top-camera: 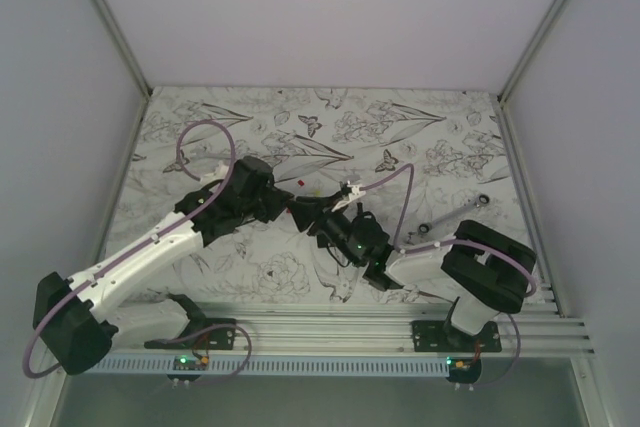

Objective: Snap on the fuse box
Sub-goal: Pick up the fuse from the center of the board.

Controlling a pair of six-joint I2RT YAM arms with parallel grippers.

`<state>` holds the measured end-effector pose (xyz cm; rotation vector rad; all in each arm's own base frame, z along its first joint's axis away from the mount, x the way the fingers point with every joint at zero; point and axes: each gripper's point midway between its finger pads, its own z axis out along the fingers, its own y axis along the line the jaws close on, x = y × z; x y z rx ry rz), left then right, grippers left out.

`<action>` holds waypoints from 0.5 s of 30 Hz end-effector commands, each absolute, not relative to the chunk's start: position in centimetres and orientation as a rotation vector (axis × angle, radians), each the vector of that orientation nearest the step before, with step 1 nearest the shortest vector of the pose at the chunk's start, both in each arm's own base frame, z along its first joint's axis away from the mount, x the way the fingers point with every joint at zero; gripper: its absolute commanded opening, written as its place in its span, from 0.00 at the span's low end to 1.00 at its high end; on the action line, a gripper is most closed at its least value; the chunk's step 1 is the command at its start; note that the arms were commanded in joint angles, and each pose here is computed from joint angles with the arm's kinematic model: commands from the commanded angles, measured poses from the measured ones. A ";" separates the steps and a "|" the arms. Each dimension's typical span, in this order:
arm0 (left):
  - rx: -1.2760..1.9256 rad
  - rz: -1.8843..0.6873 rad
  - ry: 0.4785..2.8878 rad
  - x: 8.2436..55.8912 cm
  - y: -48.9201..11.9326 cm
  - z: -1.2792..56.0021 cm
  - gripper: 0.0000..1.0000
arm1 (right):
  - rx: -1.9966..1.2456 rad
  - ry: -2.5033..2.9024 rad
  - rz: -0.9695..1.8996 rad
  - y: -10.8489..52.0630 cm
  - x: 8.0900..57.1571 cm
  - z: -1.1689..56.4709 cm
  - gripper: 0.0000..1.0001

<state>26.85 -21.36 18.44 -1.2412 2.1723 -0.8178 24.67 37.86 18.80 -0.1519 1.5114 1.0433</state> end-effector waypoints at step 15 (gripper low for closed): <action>-1.272 -0.911 2.131 26.3 -22.4 19.1 0.14 | -0.049 1.469 1.057 38.5 25.6 19.7 0.23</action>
